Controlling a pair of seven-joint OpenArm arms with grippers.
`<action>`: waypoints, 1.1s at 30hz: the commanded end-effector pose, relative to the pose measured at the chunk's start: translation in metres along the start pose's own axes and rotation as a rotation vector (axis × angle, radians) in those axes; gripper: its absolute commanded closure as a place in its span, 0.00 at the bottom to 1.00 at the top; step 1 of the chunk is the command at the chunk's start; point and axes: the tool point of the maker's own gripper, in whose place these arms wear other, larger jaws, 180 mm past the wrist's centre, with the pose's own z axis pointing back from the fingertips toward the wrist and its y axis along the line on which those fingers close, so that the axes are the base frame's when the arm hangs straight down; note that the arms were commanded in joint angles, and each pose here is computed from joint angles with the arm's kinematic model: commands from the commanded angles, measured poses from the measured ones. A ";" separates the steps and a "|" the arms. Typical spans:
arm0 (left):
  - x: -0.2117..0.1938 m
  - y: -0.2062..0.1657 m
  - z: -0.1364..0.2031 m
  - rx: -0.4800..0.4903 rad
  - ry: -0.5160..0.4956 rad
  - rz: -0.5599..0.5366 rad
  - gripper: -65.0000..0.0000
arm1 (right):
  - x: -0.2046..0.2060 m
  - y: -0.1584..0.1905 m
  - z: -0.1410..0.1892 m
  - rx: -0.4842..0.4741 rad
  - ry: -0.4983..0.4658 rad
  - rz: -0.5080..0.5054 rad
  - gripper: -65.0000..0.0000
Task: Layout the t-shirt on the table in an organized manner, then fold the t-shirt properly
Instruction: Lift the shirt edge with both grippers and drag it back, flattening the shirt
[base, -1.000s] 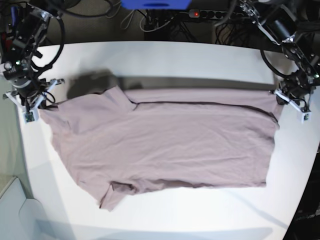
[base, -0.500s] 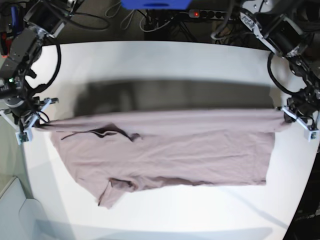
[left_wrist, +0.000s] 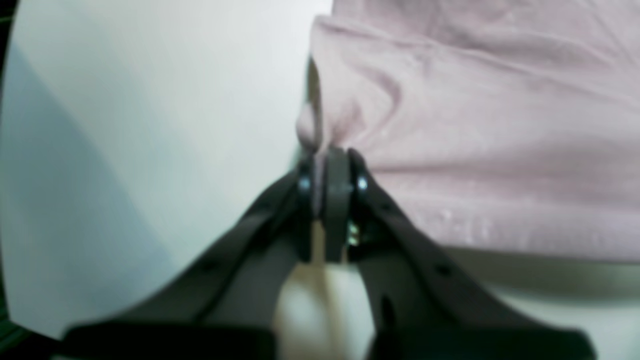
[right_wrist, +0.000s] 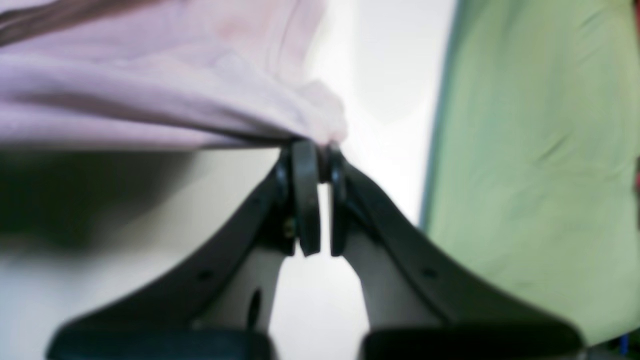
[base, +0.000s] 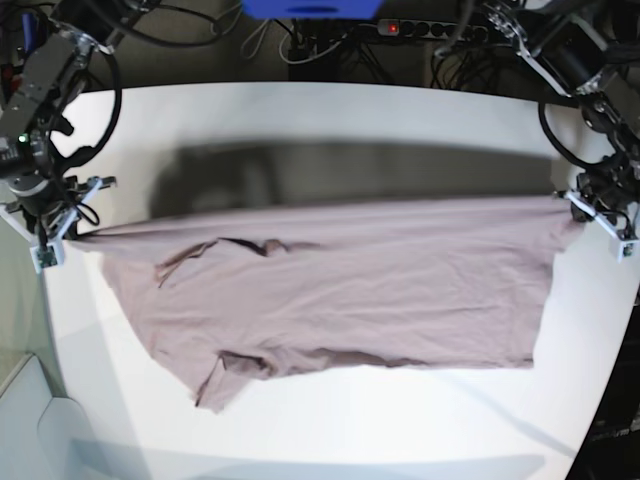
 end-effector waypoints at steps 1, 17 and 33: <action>0.017 0.017 0.009 0.046 -0.045 0.002 0.99 | 0.015 -0.015 0.007 -0.055 -0.042 0.012 1.00; -0.042 0.034 0.017 0.085 0.058 0.026 0.99 | -0.058 0.016 0.020 0.014 0.122 0.034 1.00; -0.091 0.036 0.022 0.091 0.169 0.019 0.99 | -0.139 0.070 0.045 0.140 0.263 -0.017 1.00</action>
